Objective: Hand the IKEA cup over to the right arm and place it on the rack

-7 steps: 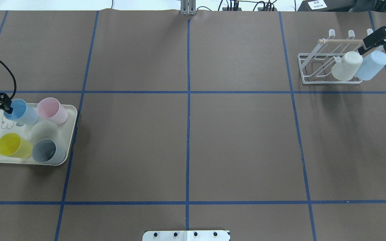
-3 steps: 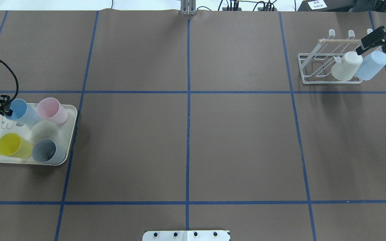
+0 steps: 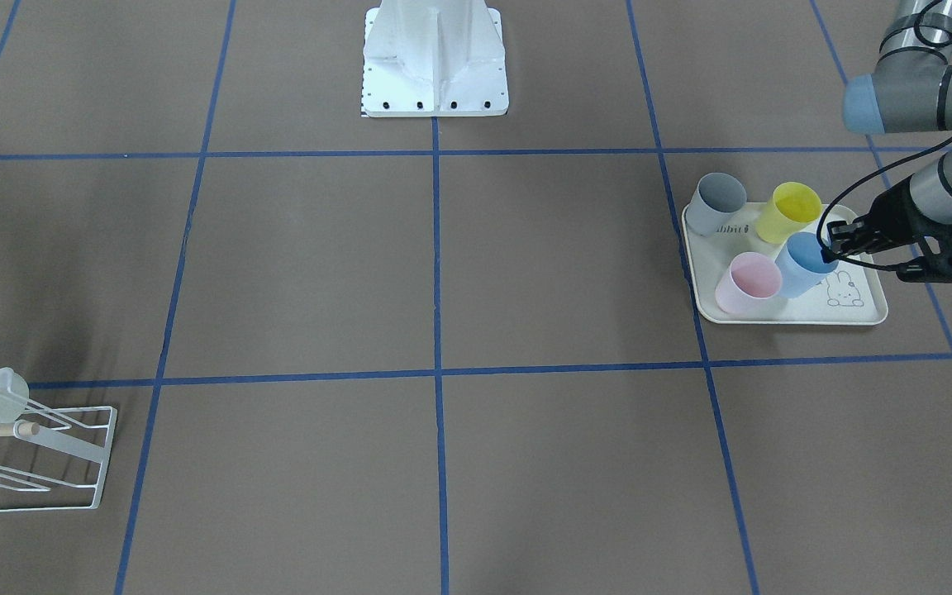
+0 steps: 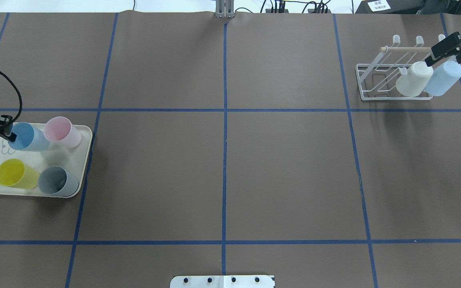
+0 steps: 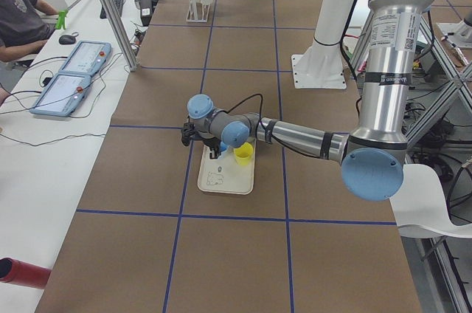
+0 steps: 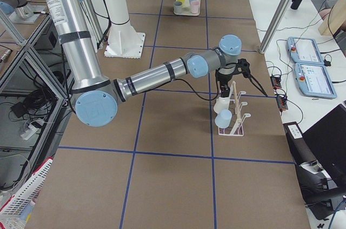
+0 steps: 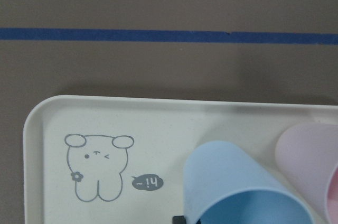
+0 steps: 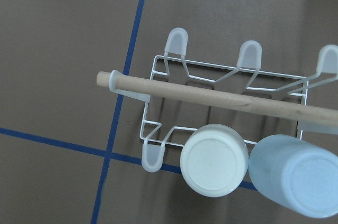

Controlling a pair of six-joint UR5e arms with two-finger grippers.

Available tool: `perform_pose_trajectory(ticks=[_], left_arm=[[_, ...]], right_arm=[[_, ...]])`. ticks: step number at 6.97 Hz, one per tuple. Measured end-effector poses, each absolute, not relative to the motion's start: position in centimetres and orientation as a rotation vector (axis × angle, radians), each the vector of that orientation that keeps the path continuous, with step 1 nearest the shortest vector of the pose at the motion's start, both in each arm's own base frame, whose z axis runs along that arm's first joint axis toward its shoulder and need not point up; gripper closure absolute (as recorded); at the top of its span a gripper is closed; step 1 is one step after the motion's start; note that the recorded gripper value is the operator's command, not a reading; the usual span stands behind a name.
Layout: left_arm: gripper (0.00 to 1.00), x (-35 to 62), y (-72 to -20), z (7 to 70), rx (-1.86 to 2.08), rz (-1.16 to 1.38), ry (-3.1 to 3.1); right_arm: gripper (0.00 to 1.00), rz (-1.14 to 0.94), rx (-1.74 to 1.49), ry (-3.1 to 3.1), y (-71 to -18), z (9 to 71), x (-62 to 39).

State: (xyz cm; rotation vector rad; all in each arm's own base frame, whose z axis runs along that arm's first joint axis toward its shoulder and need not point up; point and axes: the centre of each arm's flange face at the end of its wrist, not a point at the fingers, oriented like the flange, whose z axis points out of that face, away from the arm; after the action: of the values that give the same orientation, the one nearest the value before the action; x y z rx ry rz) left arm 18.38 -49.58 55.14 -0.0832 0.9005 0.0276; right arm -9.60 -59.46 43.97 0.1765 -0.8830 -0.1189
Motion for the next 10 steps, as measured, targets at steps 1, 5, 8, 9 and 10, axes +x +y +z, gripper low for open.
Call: perform_pose_trajectory(ticks=[1,5,8,9,10], left_arm=[[1.00,15.9,-49.4,55.5,-0.073,-0.012,0.901],[1.00,10.4,-49.1,47.9,-0.031,-0.171,0.961],[1.00,12.0,-49.2,33.3,-0.042,-0.357,1.167],[1.00,14.6,-49.1,29.8,-0.046,-0.357,1.248],[1.00,18.0,-48.7,28.5,-0.043,-0.294,1.328]], right_arm=[[0.01,-0.119,0.178,-0.883,-59.4,43.9,-9.6],[0.01,-0.106,0.202,-0.901,-58.9,41.0,-10.2],[0.01,-0.033,0.243,-1.002,-55.7,34.4,-13.7],[0.01,0.023,0.265,-1.079,-54.8,32.6,-15.1],[0.01,0.079,0.269,-1.171,-53.8,31.0,-16.6]])
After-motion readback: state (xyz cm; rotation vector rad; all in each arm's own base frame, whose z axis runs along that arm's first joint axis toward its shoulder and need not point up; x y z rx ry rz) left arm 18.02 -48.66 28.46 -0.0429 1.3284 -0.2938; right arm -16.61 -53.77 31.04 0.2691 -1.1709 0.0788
